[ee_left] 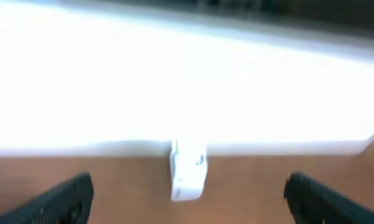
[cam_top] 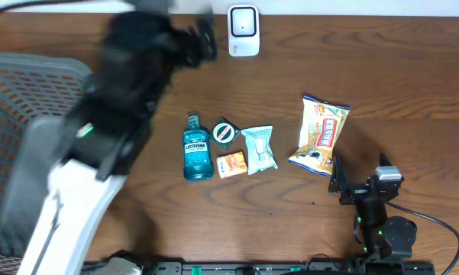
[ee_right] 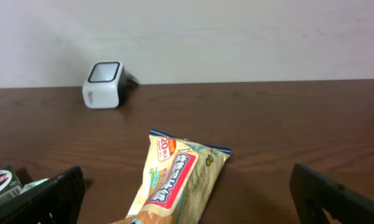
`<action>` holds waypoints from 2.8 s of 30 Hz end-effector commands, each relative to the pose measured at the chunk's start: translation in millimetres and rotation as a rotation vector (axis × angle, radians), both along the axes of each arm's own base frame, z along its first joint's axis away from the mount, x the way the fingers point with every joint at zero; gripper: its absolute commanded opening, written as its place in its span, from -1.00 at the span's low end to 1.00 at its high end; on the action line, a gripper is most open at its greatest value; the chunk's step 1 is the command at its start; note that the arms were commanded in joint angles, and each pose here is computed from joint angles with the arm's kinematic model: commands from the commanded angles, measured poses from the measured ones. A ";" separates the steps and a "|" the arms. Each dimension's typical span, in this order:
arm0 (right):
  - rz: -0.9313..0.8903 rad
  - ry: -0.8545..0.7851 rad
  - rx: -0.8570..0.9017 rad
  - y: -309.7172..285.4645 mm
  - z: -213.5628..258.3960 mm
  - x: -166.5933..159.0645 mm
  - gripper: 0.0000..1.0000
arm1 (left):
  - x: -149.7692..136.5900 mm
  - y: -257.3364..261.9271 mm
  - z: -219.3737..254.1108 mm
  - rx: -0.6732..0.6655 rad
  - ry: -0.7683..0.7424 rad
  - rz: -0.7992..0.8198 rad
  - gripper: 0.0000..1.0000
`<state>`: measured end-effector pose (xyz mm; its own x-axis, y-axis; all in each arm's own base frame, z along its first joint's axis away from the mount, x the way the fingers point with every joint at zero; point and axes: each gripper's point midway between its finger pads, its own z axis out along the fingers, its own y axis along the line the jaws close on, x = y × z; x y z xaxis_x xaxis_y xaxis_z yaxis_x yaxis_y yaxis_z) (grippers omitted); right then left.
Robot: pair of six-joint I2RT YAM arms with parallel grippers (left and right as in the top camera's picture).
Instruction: Scan the item barcode
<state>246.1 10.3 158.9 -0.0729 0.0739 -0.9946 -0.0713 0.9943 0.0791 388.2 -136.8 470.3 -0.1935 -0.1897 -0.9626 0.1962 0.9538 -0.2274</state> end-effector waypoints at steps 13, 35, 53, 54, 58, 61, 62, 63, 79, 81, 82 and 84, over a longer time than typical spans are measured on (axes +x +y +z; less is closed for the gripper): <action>0.005 0.001 0.009 1.6 -0.4 -0.2 0.98 | -90.1 68.7 61.4 0.398 -0.195 0.123 0.96; 0.428 0.144 0.544 76.6 6.6 -24.3 0.99 | -250.5 140.4 -30.7 0.039 -0.417 0.224 0.96; 0.317 0.157 0.664 61.5 6.0 -16.3 -0.98 | -331.9 172.1 13.5 -0.146 -0.722 0.335 0.96; 0.274 0.154 0.658 55.2 4.2 -13.7 -0.98 | -335.5 178.2 17.3 -0.161 -0.741 0.368 0.96; 0.142 0.184 0.566 35.7 -3.9 -6.2 -0.98 | -344.7 196.6 23.6 -0.207 -0.777 0.469 0.96; 0.102 0.249 0.497 30.7 -10.4 -0.1 -0.98 | -339.9 202.4 14.0 -0.199 -0.732 0.510 0.96; 0.087 0.273 0.479 28.8 -12.4 2.7 -0.98 | -336.5 203.8 8.1 -0.189 -0.705 0.523 0.96; 0.073 0.300 0.466 27.1 -14.3 5.7 -0.98 | -333.1 205.2 1.7 -0.179 -0.675 0.536 0.96; -0.140 1.059 0.204 44.5 -156.5 63.8 -0.98 | -323.7 204.0 -12.2 -0.150 -0.614 0.539 0.96; -0.210 1.153 0.189 43.4 -187.4 49.7 -0.98 | -323.8 204.0 -12.1 -0.151 -0.615 0.539 0.96; -0.236 1.199 0.180 43.5 -201.3 41.7 -0.98 | -323.7 204.0 -12.2 -0.150 -0.614 0.539 0.96; -0.254 1.255 0.170 45.5 -218.7 31.7 -0.98 | -323.7 204.0 -12.2 -0.150 -0.614 0.539 0.96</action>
